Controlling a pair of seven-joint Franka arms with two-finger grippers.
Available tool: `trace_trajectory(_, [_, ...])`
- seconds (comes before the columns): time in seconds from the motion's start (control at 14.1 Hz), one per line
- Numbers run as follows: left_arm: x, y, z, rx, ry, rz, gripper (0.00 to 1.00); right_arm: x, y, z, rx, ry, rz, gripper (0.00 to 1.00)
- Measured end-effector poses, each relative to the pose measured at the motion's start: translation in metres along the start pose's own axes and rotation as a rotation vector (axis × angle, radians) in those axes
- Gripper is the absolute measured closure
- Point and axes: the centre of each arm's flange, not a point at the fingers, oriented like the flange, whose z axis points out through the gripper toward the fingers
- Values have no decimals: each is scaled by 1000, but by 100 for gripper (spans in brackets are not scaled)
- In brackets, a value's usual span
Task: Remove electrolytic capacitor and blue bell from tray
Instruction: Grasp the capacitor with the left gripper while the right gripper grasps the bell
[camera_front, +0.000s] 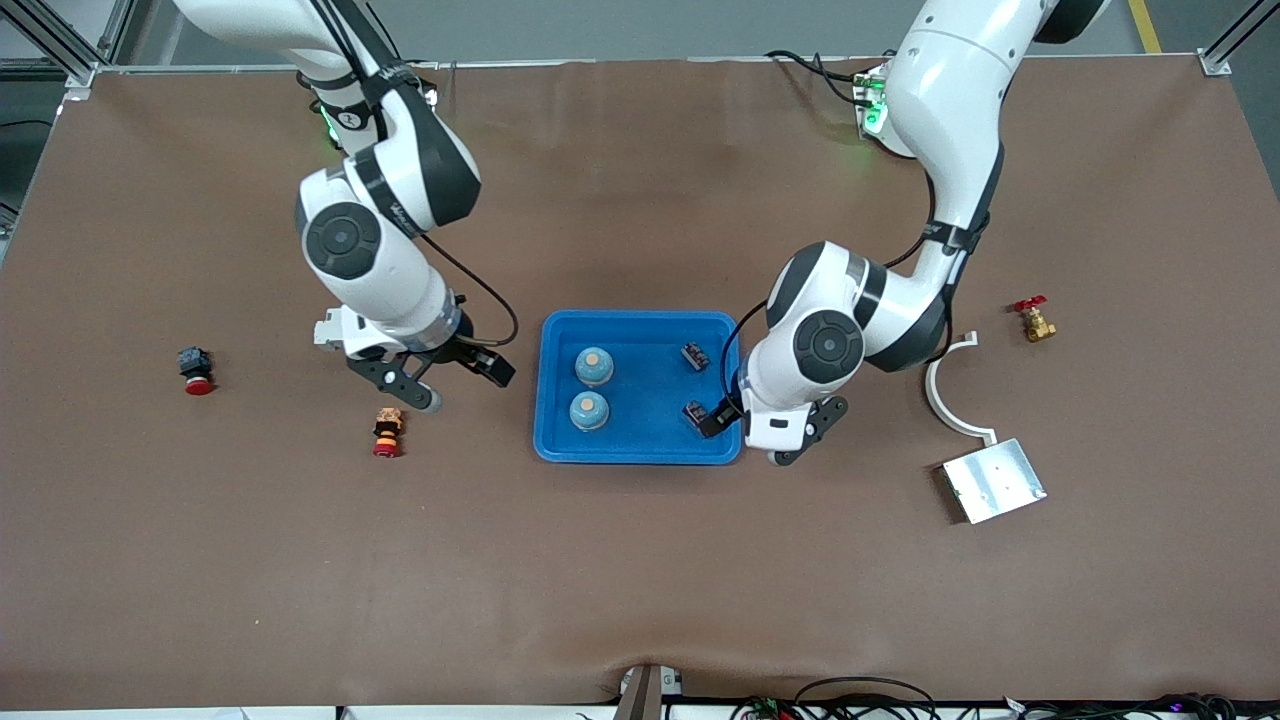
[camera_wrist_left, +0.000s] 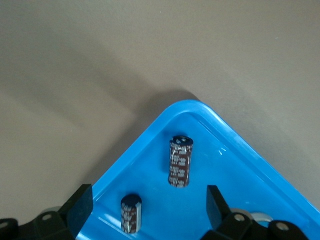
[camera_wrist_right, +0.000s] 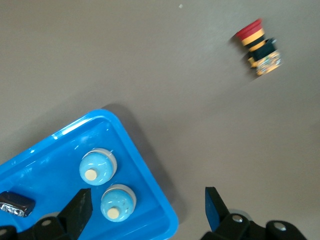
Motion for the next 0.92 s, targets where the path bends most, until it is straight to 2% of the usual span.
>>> trace_trajectory(0.35, [-10,10,34,-26,18,18,0,-43,-34,47,12,-4,6,0])
trace_trajectory(0.57, [-15,16,39,-59,32,-12,0,-60,-45,72,18,-5,6,0])
trace_trajectory(0.92, [-18,16,60,-53,32,-51,0,-87,-59,109,6,-17,17,0])
